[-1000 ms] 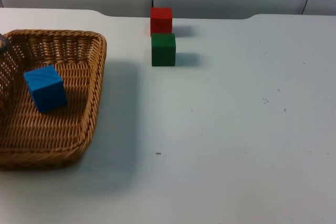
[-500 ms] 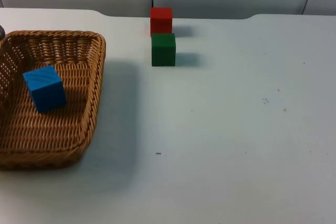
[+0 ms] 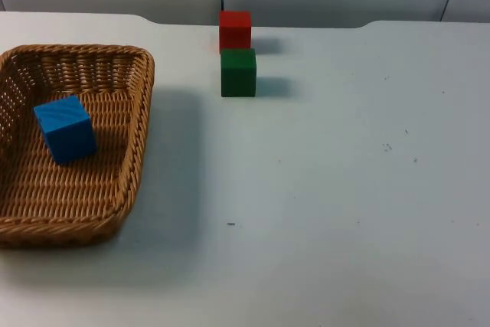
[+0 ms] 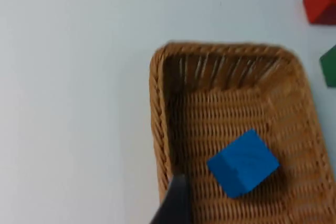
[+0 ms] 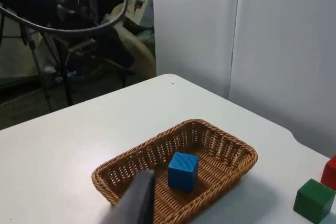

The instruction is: Pick up the basket with the left hand and place the blue cube into the basket with the right hand.

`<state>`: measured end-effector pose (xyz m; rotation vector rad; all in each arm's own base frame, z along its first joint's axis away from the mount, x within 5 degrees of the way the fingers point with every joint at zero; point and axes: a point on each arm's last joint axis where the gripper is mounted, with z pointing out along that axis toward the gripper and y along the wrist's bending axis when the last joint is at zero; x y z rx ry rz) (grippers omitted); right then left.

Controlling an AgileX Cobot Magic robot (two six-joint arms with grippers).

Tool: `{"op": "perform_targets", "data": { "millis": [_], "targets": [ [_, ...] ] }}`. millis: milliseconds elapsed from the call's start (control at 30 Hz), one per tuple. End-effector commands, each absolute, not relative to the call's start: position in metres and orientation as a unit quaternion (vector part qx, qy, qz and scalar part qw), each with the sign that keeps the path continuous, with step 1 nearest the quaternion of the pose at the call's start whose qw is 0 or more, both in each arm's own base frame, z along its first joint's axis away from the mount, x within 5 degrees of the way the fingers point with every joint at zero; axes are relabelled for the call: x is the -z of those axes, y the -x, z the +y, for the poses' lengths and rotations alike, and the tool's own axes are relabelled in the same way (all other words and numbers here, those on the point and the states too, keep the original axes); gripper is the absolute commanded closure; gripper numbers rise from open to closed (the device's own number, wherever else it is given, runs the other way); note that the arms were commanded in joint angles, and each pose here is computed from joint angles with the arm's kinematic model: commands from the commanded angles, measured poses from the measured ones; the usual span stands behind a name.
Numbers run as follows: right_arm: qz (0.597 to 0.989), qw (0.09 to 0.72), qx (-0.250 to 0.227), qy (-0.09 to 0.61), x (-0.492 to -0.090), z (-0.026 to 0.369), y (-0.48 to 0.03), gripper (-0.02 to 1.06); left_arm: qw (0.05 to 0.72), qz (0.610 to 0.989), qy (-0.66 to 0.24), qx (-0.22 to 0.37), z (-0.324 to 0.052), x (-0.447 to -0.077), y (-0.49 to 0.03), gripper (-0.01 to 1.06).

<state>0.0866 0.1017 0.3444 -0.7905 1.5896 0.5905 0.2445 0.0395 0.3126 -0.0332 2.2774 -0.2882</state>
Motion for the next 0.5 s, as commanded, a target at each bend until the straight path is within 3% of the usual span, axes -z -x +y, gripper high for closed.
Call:
{"op": "perform_targets", "data": {
  "millis": [0, 233, 467],
  "targets": [
    [0.676, 0.601, -0.254, 0.343, -0.346, 0.101, -0.086, 0.02, 0.444, 0.889, 0.005, 0.108, 0.033, -0.335, -0.228, 0.29],
    [0.676, 0.601, -0.254, 0.343, -0.346, 0.101, -0.086, 0.02, 0.565, 0.824, 0.023, 0.043, 0.017, -0.390, -0.150, 0.29],
    [0.678, 0.599, -0.253, 0.344, -0.345, 0.101, -0.086, 0.02, 0.614, 0.788, 0.001, 0.042, -0.003, -0.390, -0.100, 0.29]
  ]
}}
